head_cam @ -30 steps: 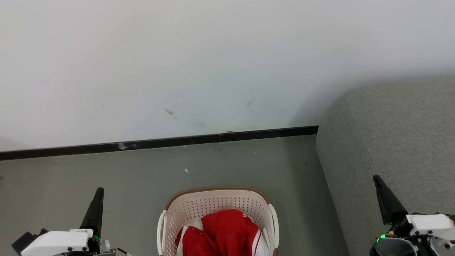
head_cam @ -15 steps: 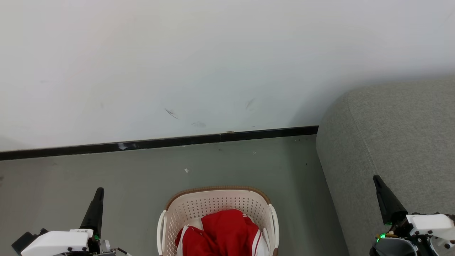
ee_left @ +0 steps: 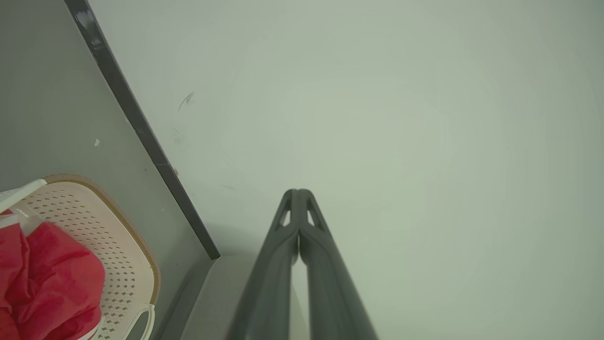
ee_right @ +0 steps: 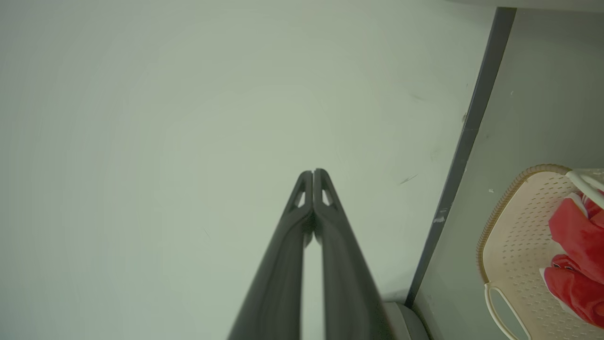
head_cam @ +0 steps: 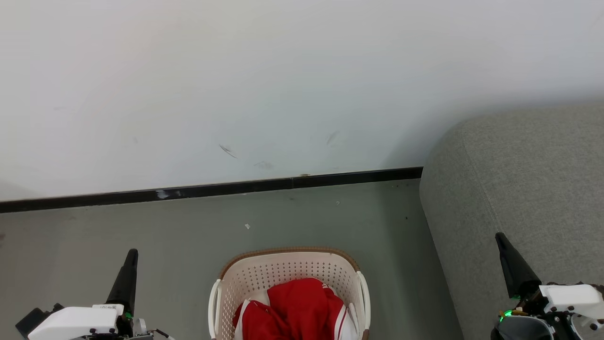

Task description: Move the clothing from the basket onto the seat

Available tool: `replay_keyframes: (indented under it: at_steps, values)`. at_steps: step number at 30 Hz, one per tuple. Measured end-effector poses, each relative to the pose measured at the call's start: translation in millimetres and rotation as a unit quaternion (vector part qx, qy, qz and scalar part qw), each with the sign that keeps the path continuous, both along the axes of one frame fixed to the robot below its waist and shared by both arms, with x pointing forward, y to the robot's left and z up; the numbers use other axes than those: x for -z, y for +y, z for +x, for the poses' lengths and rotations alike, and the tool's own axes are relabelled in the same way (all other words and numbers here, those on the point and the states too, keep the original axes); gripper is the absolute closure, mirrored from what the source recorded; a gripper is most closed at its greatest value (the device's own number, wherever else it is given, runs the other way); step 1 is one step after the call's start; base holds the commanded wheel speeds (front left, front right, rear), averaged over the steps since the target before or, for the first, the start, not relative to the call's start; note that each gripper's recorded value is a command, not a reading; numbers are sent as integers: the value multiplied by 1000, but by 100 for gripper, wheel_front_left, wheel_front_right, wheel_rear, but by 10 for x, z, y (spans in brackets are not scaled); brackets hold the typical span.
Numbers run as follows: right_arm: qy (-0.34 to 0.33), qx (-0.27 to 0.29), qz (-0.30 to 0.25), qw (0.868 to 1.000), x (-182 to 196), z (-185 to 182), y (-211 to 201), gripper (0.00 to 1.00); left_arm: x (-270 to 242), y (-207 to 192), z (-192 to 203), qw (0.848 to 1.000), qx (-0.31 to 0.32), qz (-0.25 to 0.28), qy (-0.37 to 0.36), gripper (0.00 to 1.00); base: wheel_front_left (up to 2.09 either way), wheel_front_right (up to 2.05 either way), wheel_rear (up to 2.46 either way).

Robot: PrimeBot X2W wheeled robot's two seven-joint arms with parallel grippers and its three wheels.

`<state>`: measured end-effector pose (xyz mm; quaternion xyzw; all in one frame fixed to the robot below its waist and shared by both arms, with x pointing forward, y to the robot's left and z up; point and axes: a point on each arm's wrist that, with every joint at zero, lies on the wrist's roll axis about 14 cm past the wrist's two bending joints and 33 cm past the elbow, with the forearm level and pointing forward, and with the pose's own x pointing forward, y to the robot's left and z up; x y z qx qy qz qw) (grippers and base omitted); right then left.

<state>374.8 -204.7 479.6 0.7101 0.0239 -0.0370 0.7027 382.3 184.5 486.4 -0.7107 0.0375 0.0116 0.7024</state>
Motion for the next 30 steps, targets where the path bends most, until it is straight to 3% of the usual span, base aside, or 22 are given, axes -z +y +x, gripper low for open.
replay_keyframes:
  at_steps: [1, 8, 30]
  values:
    - [2, 0, 0, 1000, 12, -5, 1, 0, 10, -4, -3, 1000, 0, -1, 2, 0, 0, 0, 0]
    - [55, 2, 16, 998, 364, -216, 61, 0, 340, -98, -177, 998, 3, -18, 52, 0, 0, 0, 0]
    - [7, 21, 3, 1000, 63, -92, -22, 0, 131, -62, -67, 1000, -20, 1, 20, 0, 0, 0, 0]
